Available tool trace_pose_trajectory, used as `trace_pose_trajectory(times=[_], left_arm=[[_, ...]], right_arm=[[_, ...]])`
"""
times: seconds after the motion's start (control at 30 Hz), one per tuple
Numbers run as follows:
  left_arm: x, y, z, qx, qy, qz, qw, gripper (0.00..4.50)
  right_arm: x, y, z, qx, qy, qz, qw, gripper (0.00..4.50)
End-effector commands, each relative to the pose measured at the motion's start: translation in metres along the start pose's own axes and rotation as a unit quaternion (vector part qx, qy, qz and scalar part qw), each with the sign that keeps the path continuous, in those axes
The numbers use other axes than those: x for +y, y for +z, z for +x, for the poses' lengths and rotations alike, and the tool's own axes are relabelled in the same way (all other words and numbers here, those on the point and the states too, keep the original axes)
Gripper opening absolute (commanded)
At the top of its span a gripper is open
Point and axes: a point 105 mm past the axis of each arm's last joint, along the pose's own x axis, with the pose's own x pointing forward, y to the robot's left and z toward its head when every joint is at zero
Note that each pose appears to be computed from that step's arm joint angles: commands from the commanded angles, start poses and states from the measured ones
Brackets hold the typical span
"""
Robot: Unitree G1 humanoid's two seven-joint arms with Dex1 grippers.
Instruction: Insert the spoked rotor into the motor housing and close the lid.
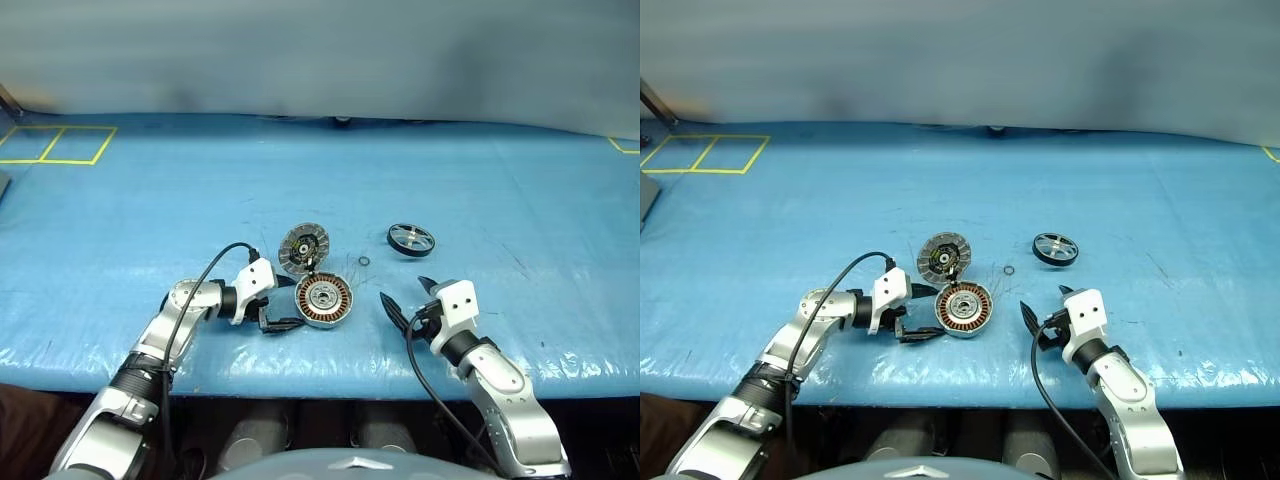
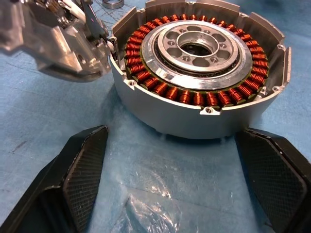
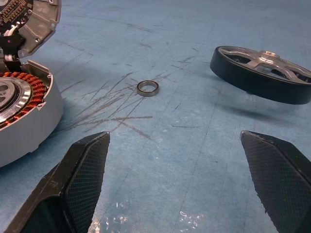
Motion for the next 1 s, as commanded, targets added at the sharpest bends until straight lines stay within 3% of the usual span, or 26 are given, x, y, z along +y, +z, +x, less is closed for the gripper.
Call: trace_pose_trajectory(times=[0.03,0.33,0.67,1.0], left_arm=[[0.009,-0.015,-0.004,0.027,0.031,-0.009,0.999,4.44],[0.003,-0.015,-0.018,0.010,0.016,-0.025,1.000,4.44],[0.024,-0.019,-0.033,0.027,0.088,-0.004,0.996,4.44],[0.015,-0.019,-0.033,0.015,0.072,-0.013,0.997,4.44]], right_arm=[[0.002,0.011,-0.002,-0.021,0.001,-0.007,1.000,4.50],[0.024,0.017,-0.004,-0.001,0.089,-0.077,0.993,4.50],[0.029,0.037,0.011,0.008,0.146,-0.164,0.975,4.50],[0.000,0.033,0.039,-0.008,0.100,-0.089,0.991,4.50]])
